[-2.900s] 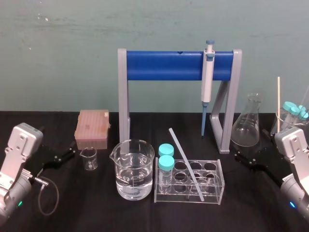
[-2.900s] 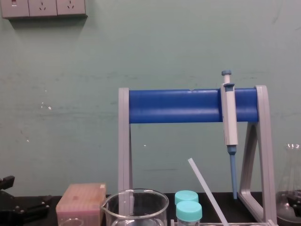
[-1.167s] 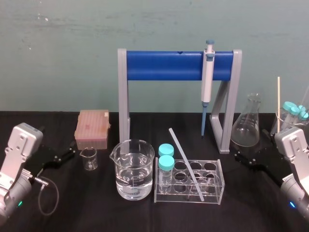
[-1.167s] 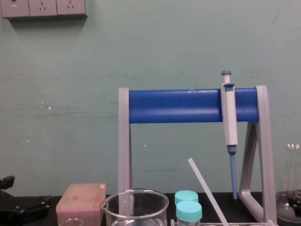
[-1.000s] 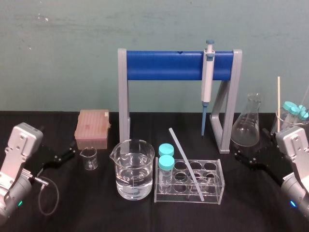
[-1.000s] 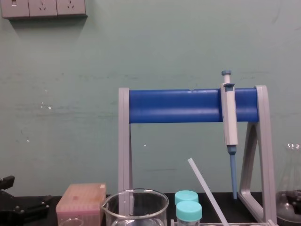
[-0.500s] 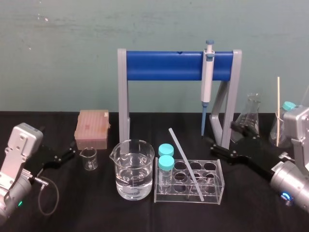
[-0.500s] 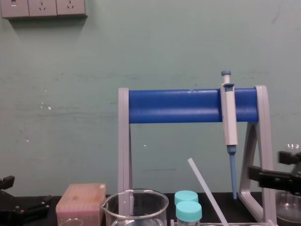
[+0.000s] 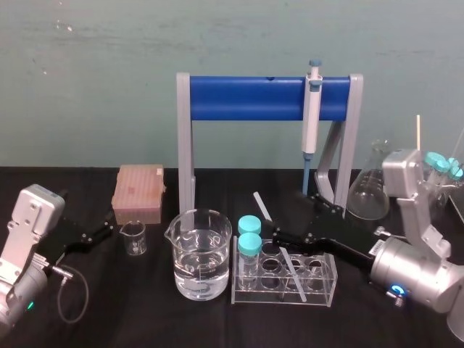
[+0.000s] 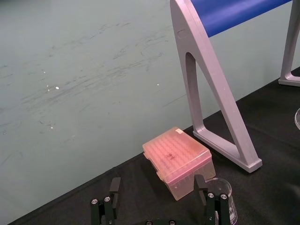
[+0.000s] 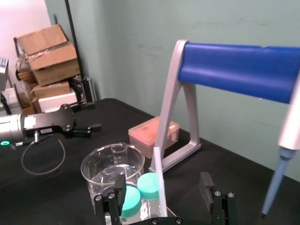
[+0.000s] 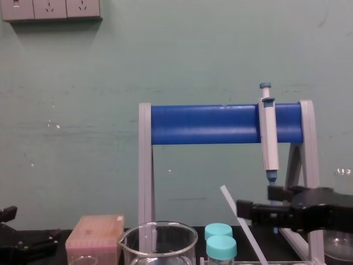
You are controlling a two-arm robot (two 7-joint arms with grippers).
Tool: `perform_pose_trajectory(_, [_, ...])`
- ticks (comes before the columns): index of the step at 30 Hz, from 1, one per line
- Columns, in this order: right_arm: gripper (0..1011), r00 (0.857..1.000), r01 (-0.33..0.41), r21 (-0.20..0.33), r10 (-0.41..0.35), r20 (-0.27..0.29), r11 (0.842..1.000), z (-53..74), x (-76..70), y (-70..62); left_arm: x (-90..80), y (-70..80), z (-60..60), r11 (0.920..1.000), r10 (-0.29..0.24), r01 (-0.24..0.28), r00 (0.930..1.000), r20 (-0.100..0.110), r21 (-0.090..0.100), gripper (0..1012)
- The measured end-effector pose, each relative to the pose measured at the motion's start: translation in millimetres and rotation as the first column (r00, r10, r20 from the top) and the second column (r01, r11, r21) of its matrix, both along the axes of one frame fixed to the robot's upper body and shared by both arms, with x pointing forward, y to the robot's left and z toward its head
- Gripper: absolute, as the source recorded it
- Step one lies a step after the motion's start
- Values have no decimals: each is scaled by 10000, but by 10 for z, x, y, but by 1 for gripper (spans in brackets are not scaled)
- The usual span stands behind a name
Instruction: Pick up the stirring rod with one hand, then place it down.
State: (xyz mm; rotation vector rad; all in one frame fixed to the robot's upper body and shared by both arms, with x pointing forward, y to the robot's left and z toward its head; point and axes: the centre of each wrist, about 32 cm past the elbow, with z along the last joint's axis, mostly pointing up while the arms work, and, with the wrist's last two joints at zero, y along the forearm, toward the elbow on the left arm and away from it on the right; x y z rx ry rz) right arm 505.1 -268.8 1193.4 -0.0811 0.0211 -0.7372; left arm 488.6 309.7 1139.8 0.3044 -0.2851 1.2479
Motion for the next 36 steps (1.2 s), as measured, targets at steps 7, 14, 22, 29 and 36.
perform_pose_trajectory(7, [1003,9992,-262,-206,256,-300,9994,-33,136,102,0,0,0,10000,0,0,10000,0,0,1000])
perform_pose_trajectory(14, [1003,9984,-357,-216,347,-445,9991,-59,302,200,0,0,0,10000,1,-1,10000,0,0,1000])
perform_pose_trajectory(22, [1003,9972,-445,-228,430,-604,9988,-95,408,270,0,0,0,10000,0,0,10000,0,0,1000])
perform_pose_trajectory(29, [1003,9974,-529,-347,511,-516,9980,-109,446,297,0,0,0,10000,0,0,10000,-1,0,1000])
perform_pose_trajectory(36, [996,9974,-519,-320,502,-517,9981,-105,445,294,0,0,0,10000,0,0,10000,0,0,1000])
